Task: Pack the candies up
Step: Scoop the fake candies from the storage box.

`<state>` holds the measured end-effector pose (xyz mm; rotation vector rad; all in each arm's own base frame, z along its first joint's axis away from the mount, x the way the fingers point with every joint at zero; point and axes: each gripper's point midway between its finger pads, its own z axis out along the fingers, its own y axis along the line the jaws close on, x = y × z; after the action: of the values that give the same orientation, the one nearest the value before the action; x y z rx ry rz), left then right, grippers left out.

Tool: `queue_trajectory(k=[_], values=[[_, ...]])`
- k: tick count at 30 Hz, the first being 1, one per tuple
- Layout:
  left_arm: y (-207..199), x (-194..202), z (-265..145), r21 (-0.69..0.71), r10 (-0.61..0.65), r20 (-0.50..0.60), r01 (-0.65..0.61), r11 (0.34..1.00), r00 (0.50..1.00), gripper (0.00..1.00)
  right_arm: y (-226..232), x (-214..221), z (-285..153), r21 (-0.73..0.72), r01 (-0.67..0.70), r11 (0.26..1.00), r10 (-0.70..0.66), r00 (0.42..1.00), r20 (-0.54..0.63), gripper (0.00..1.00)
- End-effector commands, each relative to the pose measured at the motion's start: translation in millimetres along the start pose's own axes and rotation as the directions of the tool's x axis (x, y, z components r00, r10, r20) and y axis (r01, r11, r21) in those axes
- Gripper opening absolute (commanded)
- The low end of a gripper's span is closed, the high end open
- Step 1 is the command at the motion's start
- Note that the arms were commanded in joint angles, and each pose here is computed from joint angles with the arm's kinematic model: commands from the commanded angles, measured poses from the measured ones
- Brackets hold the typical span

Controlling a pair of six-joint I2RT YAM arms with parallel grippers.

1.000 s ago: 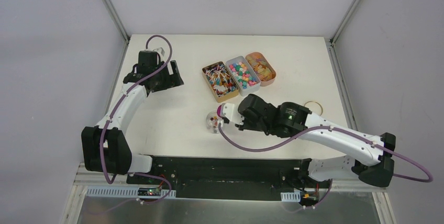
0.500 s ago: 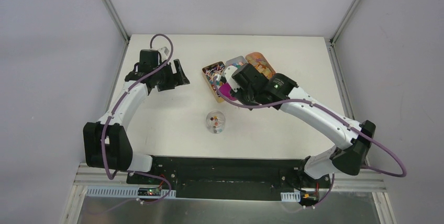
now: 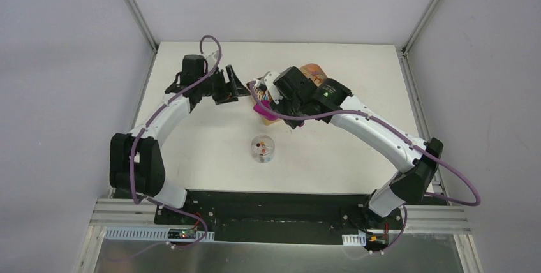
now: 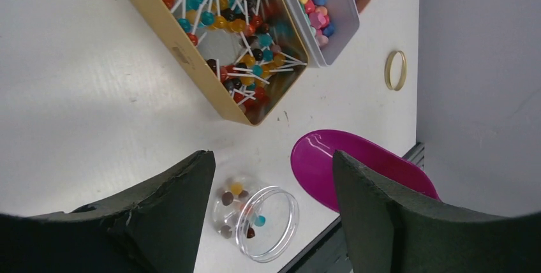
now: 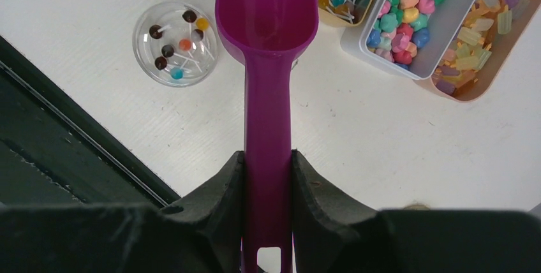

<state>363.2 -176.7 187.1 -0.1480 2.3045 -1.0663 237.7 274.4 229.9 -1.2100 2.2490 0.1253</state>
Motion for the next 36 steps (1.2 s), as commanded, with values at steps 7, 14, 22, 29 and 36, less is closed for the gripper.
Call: queue_trajectory(k=[7, 14, 22, 29, 36], values=[[-20, 28, 40, 0.092, -0.015, -0.114, 0.025, 0.995, 0.993, 0.6, -7, -60, -26, -0.008, -0.075, 0.997, 0.074, 0.962, 0.264, 0.0], [-11, 39, 51, 0.073, -0.048, -0.149, 0.059, 0.996, 0.988, 0.55, -18, -83, -33, 0.008, -0.126, 0.992, 0.112, 0.906, 0.408, 0.0], [-8, 6, 45, 0.032, -0.062, -0.057, 0.064, 0.997, 0.996, 0.7, -30, -67, -14, 0.011, -0.151, 0.988, 0.137, 0.92, 0.366, 0.0], [12, -52, 37, -0.058, -0.091, 0.088, 0.097, 0.994, 0.992, 0.77, -49, -41, 9, 0.055, -0.203, 0.978, 0.185, 0.954, 0.236, 0.0], [34, -85, 63, -0.086, -0.124, 0.107, 0.133, 0.987, 0.986, 0.72, -55, -39, 23, 0.085, -0.2, 0.976, 0.185, 0.97, 0.157, 0.0]])
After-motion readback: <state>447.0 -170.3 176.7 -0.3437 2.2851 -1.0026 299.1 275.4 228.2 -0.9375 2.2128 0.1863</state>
